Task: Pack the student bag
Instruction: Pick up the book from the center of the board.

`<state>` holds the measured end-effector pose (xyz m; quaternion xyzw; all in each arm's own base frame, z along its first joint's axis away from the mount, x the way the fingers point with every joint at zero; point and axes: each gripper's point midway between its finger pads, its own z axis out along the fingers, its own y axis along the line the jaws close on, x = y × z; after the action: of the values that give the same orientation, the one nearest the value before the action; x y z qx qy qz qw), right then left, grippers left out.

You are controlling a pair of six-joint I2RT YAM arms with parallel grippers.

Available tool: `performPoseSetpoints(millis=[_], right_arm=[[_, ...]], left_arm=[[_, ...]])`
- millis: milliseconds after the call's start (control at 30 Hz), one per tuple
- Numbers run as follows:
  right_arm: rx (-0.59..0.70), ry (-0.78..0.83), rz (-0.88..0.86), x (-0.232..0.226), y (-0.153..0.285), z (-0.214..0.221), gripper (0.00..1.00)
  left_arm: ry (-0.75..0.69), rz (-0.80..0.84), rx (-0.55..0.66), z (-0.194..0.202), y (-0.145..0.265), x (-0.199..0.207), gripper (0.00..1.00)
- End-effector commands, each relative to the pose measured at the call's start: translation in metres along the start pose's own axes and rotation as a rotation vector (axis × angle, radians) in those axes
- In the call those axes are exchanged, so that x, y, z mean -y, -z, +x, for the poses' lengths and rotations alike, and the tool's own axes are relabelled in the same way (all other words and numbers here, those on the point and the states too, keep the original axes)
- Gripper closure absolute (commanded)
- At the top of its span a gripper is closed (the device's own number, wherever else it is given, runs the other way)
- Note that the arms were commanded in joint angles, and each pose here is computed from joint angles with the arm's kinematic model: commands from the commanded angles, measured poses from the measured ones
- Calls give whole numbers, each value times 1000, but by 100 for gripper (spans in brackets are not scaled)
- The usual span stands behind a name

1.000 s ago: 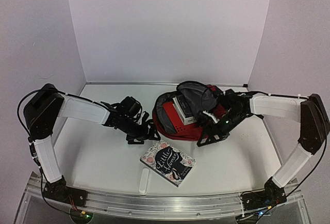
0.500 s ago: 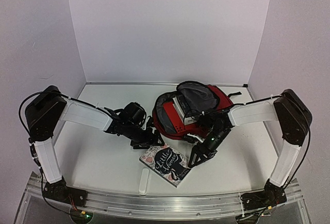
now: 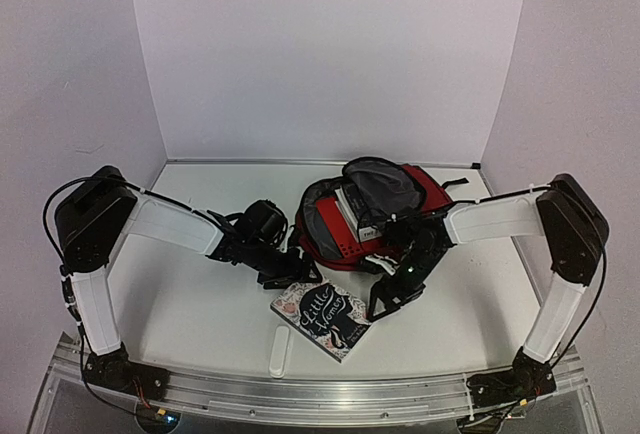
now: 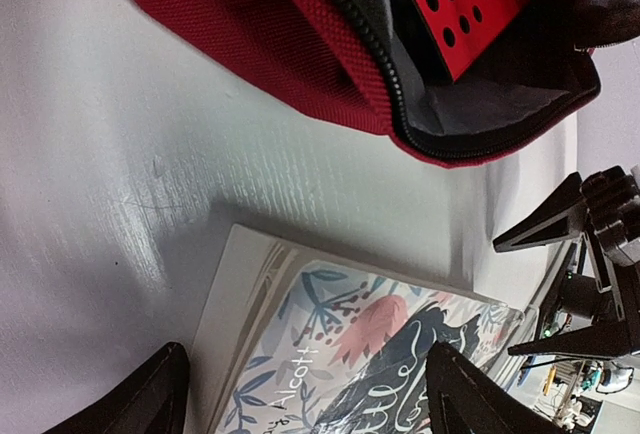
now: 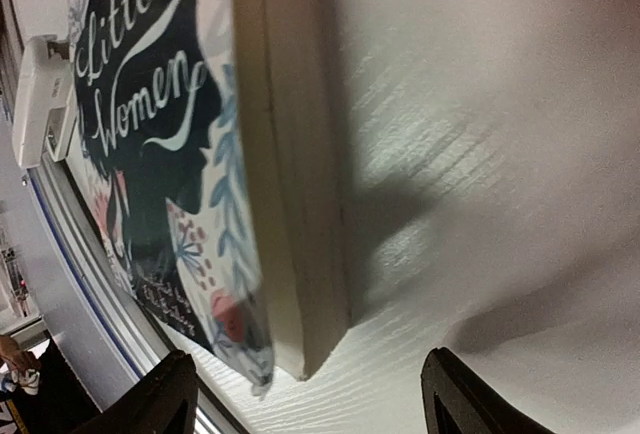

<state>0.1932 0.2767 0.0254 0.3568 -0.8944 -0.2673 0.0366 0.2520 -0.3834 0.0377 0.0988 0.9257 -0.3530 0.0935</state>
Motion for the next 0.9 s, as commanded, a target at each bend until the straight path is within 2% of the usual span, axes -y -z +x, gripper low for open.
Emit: performPoseSetpoints(millis=[0, 100, 200, 333, 667, 767, 867], right_arm=[[100, 57, 65, -5, 30, -8, 17], [153, 18, 69, -9, 38, -11, 11], [84, -94, 17, -9, 23, -5, 8], [17, -130, -97, -21, 11, 12, 2], [-44, -192, -161, -17, -15, 21, 2], [-44, -193, -196, -19, -20, 10, 2], [-21, -178, -199, -17, -22, -7, 10]], left_arm=[[-4, 8, 52, -10, 6, 8, 18], [2, 2, 65, -11, 7, 7, 16], [4, 0, 74, -14, 7, 7, 15], [8, -4, 82, -16, 8, 7, 14], [20, -22, 101, -18, 9, 4, 9], [9, 0, 87, -14, 7, 6, 12], [-7, 55, 64, -10, 4, 13, 19]])
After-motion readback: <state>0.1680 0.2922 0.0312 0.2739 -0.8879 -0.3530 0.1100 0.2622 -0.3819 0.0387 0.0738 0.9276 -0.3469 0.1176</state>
